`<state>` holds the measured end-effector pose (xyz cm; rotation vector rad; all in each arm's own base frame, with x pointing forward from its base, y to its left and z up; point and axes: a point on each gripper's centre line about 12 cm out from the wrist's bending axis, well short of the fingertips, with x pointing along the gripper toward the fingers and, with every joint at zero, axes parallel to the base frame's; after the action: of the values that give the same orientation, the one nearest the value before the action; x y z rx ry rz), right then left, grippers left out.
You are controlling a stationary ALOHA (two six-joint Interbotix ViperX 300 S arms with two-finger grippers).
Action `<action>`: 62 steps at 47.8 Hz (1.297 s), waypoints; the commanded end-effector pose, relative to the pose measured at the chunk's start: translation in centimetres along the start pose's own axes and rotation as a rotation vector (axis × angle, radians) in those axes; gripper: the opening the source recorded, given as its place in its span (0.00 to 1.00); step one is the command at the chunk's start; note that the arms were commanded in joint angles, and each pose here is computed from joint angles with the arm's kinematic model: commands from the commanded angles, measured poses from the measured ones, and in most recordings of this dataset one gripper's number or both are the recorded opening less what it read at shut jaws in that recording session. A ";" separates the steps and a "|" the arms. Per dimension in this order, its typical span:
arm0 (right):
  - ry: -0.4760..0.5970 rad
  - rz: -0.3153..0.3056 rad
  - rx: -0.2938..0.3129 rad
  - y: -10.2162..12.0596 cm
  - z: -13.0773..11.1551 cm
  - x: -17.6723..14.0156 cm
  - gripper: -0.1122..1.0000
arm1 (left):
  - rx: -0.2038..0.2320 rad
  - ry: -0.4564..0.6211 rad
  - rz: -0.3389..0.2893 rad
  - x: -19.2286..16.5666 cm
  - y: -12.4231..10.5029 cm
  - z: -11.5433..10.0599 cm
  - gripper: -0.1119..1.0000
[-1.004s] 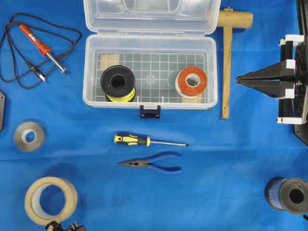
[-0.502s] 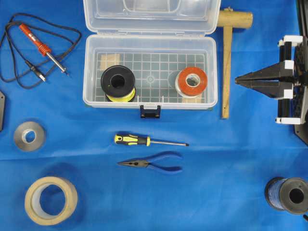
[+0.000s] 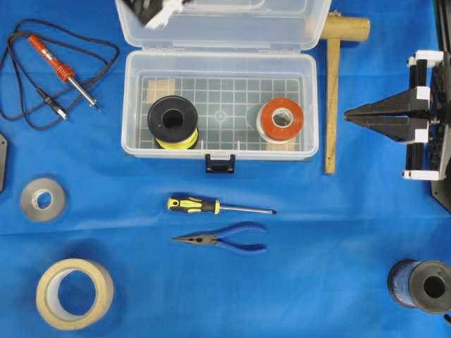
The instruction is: Close the tool box with the left arm.
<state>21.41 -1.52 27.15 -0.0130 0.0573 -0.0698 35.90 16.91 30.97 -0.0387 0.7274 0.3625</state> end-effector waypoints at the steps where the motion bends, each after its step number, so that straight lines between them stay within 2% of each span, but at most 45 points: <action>1: -0.014 -0.003 -0.006 -0.1 0.5 0.1 0.10 | 0.009 0.021 -0.060 -0.4 -2.9 -0.9 0.94; 14: -0.020 -0.007 -0.009 -0.2 0.7 0.0 0.10 | 0.000 0.040 -0.162 -1.9 -8.1 -3.0 0.94; 32: -0.020 -0.008 -0.012 -0.2 0.8 -0.1 0.10 | -0.062 0.145 -0.301 -4.4 -15.0 -6.4 0.94; 36: -0.017 -0.008 -0.013 -0.2 0.8 -0.2 0.10 | -0.057 0.147 -0.322 -5.0 -16.0 -6.2 0.94; 43: -0.017 -0.008 -0.013 -0.2 0.9 -0.4 0.10 | -0.017 0.067 -0.372 -7.3 -17.2 -4.6 0.93; 51: -0.027 -0.008 -0.015 -0.2 1.2 -0.5 0.10 | 0.028 -0.093 -0.403 -10.3 -16.5 -3.9 0.93; 62: -0.041 -0.008 -0.013 -0.2 1.6 -0.7 0.10 | 0.023 -0.412 -0.413 -14.6 -13.8 -4.5 0.93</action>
<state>20.62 -1.61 27.86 -0.0271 0.0425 -0.0757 29.18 -1.73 34.20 -0.1005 0.4232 -0.0402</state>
